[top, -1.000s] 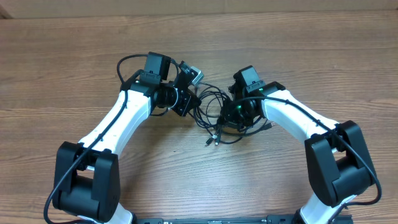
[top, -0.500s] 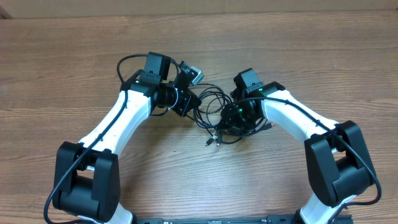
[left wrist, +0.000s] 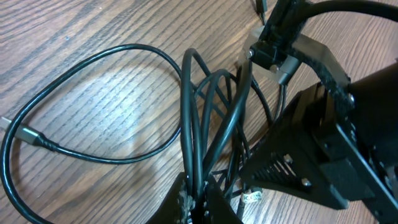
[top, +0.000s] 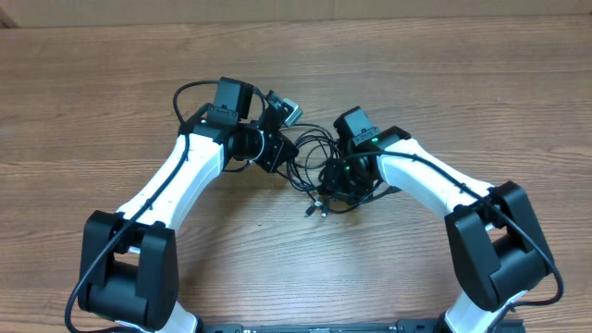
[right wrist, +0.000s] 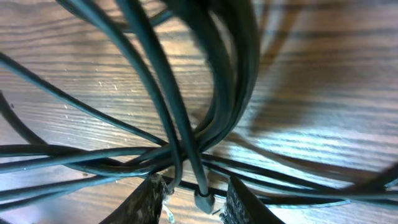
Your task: Untangle cables
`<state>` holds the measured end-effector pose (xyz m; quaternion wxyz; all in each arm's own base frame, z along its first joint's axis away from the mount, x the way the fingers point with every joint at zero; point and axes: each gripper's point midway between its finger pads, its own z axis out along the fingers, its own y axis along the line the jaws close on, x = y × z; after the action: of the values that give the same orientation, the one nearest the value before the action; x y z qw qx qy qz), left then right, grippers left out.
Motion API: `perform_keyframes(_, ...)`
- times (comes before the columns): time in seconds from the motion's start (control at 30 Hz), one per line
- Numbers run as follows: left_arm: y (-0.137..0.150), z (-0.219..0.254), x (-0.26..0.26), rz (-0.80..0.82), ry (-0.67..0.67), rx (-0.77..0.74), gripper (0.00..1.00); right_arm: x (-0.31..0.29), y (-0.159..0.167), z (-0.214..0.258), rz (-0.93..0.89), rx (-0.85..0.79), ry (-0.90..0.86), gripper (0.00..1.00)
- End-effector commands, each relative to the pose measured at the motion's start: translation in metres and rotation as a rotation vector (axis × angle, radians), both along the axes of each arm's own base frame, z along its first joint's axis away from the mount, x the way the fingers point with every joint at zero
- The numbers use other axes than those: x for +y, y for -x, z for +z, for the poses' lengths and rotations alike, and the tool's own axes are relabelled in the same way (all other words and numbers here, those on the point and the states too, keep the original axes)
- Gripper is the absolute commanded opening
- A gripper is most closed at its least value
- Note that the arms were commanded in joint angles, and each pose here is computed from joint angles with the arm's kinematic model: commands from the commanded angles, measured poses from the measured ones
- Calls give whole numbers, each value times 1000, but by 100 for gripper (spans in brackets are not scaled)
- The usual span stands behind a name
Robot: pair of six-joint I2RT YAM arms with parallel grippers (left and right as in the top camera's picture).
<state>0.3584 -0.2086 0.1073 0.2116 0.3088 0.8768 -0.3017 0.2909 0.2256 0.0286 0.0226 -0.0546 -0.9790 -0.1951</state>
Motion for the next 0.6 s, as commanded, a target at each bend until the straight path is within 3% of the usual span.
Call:
perform_keyframes(0.0, -4, 17, -4, -23, 27, -48, 6, 7, -1, -2, 16, -26, 9, 33)
perform_keyframes(0.23, -4, 17, -4, -23, 28, -49, 6, 11, -6, -1, 17, -49, -4, 20)
perform_keyframes(0.4, -4, 17, -4, -23, 28, -48, 6, 11, -6, -1, 17, -51, -5, 27)
perform_keyframes(0.57, -4, 17, -4, -23, 27, -48, 6, 7, -3, -2, 16, -38, 15, 27)
